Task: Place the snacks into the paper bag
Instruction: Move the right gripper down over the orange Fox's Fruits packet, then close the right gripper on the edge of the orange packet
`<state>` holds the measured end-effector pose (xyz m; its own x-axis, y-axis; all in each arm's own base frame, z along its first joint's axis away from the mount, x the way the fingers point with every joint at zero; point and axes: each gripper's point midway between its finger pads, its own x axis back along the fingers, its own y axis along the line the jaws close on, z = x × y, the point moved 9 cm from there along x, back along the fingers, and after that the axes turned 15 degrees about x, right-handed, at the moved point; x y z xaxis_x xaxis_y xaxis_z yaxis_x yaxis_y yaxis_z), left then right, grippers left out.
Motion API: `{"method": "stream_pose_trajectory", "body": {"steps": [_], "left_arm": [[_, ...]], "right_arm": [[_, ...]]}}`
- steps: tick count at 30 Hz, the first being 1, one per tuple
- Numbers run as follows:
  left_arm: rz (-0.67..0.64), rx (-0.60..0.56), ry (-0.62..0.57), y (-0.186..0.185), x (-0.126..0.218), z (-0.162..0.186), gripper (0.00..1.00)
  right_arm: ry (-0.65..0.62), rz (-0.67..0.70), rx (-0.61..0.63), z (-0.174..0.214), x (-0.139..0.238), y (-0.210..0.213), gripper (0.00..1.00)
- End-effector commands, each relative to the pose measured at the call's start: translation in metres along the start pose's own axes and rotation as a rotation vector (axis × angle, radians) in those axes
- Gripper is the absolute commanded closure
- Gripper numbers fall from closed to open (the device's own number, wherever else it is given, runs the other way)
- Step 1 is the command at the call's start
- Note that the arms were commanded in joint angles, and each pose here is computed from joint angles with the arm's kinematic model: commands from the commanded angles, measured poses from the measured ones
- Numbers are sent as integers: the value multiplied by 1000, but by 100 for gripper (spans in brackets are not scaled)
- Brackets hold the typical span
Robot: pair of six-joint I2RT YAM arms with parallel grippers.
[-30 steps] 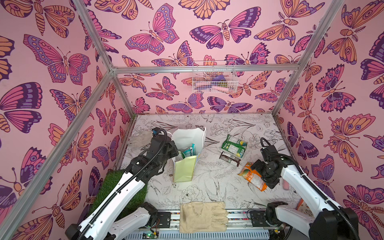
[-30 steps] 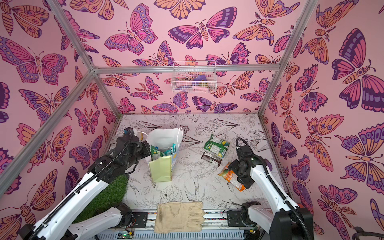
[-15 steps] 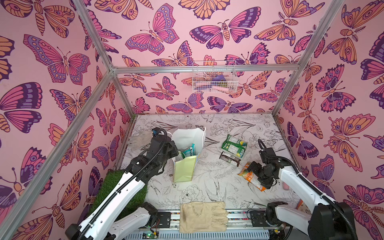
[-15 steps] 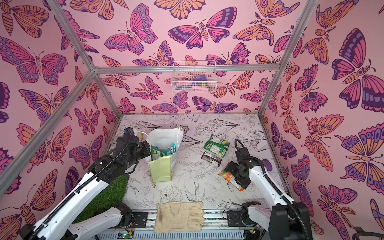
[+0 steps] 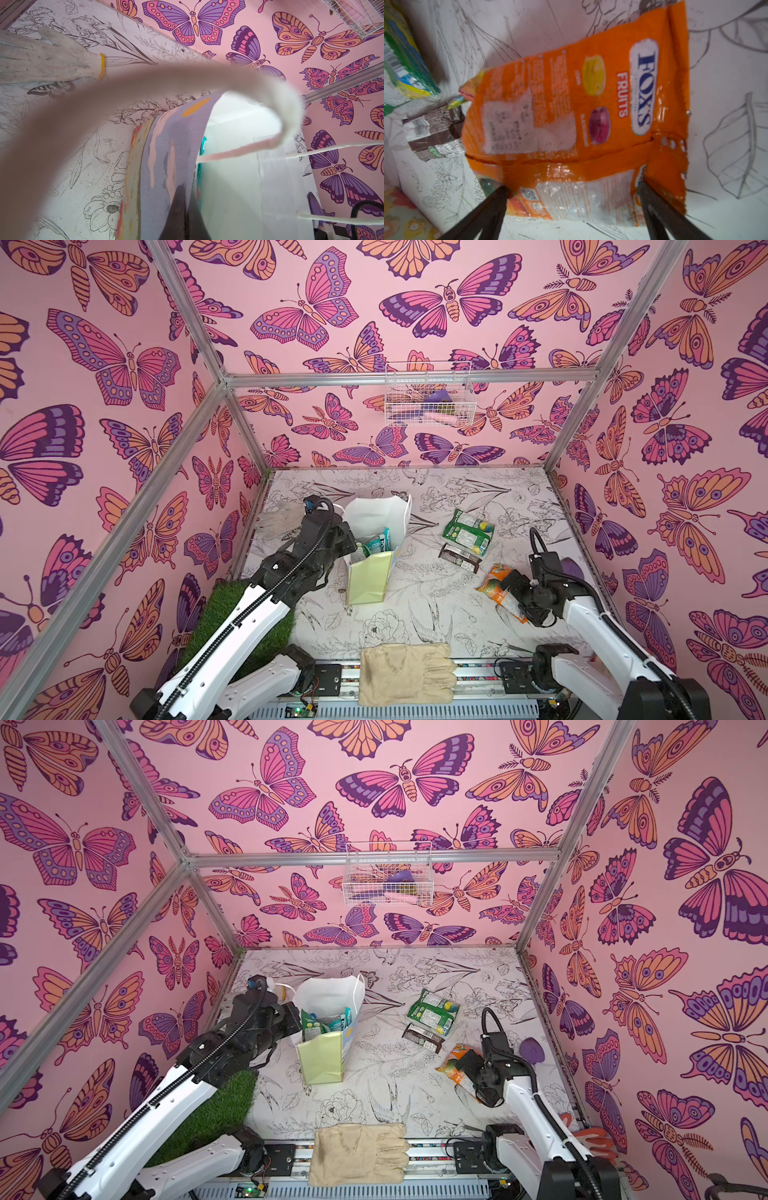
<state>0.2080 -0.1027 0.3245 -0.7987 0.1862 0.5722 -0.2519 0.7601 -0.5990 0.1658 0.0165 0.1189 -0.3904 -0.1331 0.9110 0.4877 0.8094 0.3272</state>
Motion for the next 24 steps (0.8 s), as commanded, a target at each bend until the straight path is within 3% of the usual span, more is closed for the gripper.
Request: {"method": "stream_pose_trajectory", "body": {"steps": [1, 8, 16, 24], "left_arm": [[11, 10, -22, 2, 2, -1, 100], [10, 10, -15, 1, 1, 0, 100], [9, 10, -13, 1, 0, 0, 100], [11, 10, -11, 0, 0, 0, 100]], "right_arm": [[-112, -28, -11, -12, 6, 3, 1], [-75, 44, -49, -6, 6, -10, 1], [-132, 152, -101, 0, 17, -25, 1], [-94, 107, -83, -6, 5, -17, 1]]}}
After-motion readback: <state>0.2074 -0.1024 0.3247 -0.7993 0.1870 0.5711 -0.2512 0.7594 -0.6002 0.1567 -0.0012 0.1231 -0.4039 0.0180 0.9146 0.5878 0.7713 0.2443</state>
